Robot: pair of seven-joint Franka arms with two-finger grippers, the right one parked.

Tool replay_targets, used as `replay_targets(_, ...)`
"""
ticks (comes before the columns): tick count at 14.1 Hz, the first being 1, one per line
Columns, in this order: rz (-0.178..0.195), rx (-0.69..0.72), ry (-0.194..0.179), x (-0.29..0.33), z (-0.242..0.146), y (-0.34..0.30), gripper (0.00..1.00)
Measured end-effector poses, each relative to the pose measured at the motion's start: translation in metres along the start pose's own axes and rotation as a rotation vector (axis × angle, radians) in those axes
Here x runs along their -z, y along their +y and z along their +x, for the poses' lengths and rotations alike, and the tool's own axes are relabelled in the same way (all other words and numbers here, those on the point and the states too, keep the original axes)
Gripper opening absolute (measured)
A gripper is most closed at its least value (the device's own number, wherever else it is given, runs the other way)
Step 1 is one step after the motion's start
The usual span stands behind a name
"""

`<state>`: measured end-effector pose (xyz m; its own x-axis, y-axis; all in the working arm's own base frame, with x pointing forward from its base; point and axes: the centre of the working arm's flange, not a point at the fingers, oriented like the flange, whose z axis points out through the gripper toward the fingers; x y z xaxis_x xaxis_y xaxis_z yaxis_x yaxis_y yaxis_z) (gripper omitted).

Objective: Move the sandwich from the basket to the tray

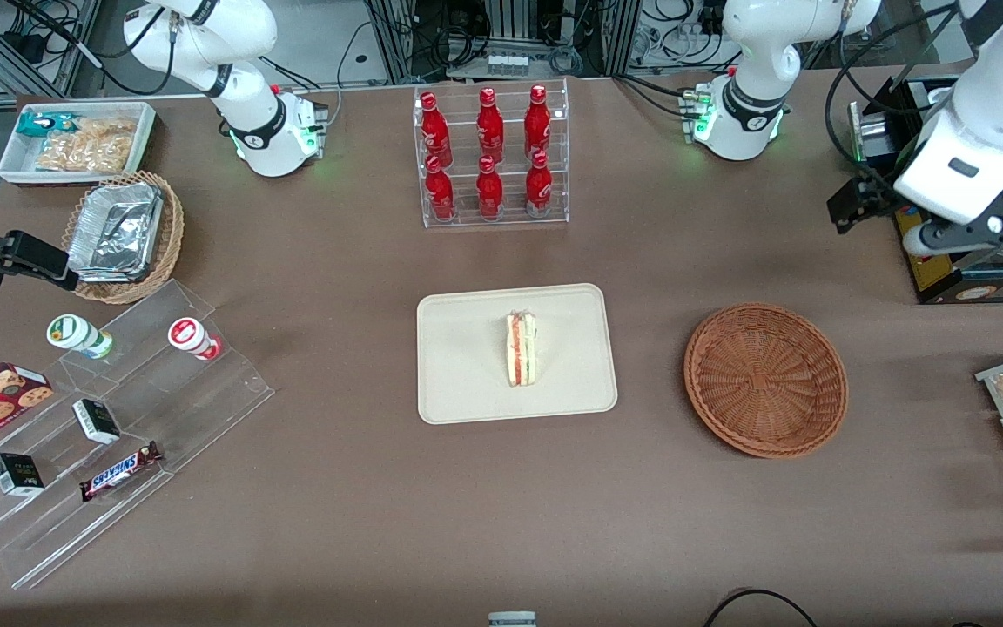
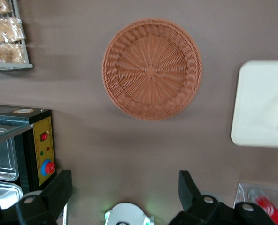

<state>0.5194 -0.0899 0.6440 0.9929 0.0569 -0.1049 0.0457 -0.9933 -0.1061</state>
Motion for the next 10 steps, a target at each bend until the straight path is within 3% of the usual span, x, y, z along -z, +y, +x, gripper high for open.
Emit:
replay_targets(1, -0.032, -0.012, -0.002, 0.003, -0.002, -0.006, 1.0)
replay_targets(3, -0.058, -0.016, -0.005, 0.003, -0.001, -0.018, 1.0)
replay_targets(10, -0.062, -0.021, -0.012, 0.001, -0.001, -0.018, 1.0)
